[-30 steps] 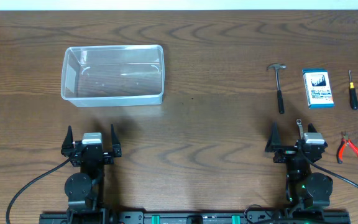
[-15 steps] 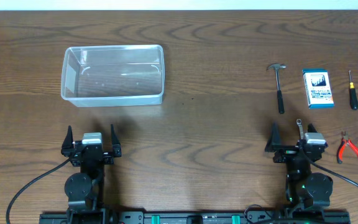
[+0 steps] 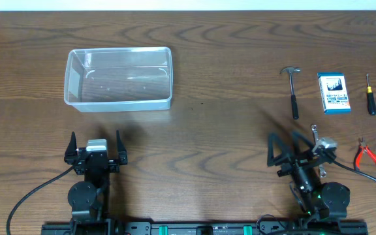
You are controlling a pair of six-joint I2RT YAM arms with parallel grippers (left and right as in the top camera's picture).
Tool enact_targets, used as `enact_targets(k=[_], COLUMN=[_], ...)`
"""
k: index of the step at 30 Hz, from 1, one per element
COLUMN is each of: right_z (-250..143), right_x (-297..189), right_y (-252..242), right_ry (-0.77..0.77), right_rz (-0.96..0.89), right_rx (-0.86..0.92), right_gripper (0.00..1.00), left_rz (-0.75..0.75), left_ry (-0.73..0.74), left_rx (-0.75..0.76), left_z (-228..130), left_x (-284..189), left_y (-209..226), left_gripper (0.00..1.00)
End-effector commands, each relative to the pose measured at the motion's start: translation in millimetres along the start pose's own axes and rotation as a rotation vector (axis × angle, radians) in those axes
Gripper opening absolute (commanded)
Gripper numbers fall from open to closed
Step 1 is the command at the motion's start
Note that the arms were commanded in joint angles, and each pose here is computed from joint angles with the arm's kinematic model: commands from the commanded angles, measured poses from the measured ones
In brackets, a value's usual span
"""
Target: Pack container
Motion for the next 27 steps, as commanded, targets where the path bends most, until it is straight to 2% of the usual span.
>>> enact_targets(k=[1, 9, 13, 16, 20, 23, 27], right_z=[-7, 25, 68, 104, 146, 179, 207], right_x=[-1, -5, -13, -17, -6, 17, 51], right_y=[18, 34, 46, 62, 87, 111, 128], right_ry=[0.058, -0.089, -0.229, -0.274, -0.239, -0.163, -0.026], right_rz=[0.137, 0.215, 0.201, 0.193, 0.242, 0.349, 0.468], right_rx=[0.051, -0.004, 0.015, -0.076, -0.201, -0.269, -0.245], right_gripper=[0.99, 0.99, 0.99, 0.99, 0.99, 0.99, 0.99], left_rz=[0.014, 0.014, 0.014, 0.013, 0.013, 0.012, 0.007], left_ry=[0.053, 0.053, 0.053, 0.053, 0.05, 0.04, -0.033], left_rx=[-0.006, -0.006, -0.006, -0.006, -0.006, -0.006, -0.011], left_z=[-16, -16, -16, -16, -15, -13, 2], left_x=[1, 1, 1, 1, 1, 1, 1], left_y=[3, 3, 3, 3, 2, 2, 1], left_gripper=[0.98, 0.98, 0.98, 0.98, 0.98, 0.98, 0.98])
Point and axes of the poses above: each gripper's point midway between its finger pads, its own x axis out along the fingers, its own y axis along the line the jaws close on, z = x × y, the point moved 4 cm from there along -x, back along the fingers, and after that the axes turned 12 degrees about -x, right-handed, at the moved point
